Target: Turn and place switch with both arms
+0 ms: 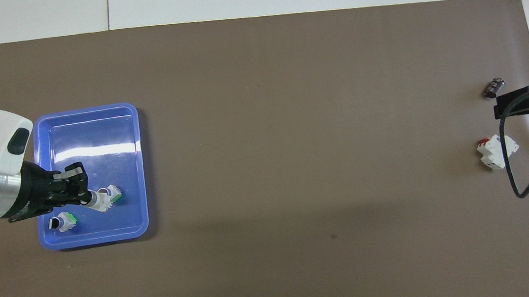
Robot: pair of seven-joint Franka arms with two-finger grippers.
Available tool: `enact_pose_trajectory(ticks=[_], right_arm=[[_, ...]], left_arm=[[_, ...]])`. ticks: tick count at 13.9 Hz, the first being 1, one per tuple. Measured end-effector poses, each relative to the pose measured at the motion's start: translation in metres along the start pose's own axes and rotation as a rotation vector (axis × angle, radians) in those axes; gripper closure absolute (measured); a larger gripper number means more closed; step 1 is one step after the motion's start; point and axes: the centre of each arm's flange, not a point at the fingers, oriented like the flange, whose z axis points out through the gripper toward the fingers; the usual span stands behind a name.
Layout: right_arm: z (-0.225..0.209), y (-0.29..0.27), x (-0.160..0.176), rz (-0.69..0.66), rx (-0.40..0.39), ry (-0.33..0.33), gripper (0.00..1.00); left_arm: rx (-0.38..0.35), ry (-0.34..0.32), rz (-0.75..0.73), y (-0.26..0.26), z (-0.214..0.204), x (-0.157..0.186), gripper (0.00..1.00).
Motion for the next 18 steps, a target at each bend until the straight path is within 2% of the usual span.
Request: enact_pose_trajectory(ticks=[6, 12, 14, 17, 18], right_arm=[[-0.004, 0.003, -0.003, 0.005, 0.000, -0.003, 0.00], [-0.006, 0.003, -0.002, 0.014, -0.004, -0.036, 0.00], [-0.003, 0.002, -0.003, 0.015, -0.006, -0.053, 0.00], [-0.001, 0.000, -0.005, 0.010, -0.009, -0.077, 0.00], [-0.001, -0.001, -0.005, 0.010, -0.009, -0.077, 0.00]], left_arm=[[0.010, 0.055, 0.199, -0.066, 0.055, 0.009, 0.90], [0.013, 0.145, 0.251, -0.104, 0.135, 0.022, 0.90], [0.010, 0.145, 0.261, -0.107, 0.164, 0.027, 0.90], [0.010, 0.135, 0.339, -0.106, 0.175, 0.033, 0.90], [0.010, 0.136, 0.365, -0.104, 0.170, 0.036, 0.83]])
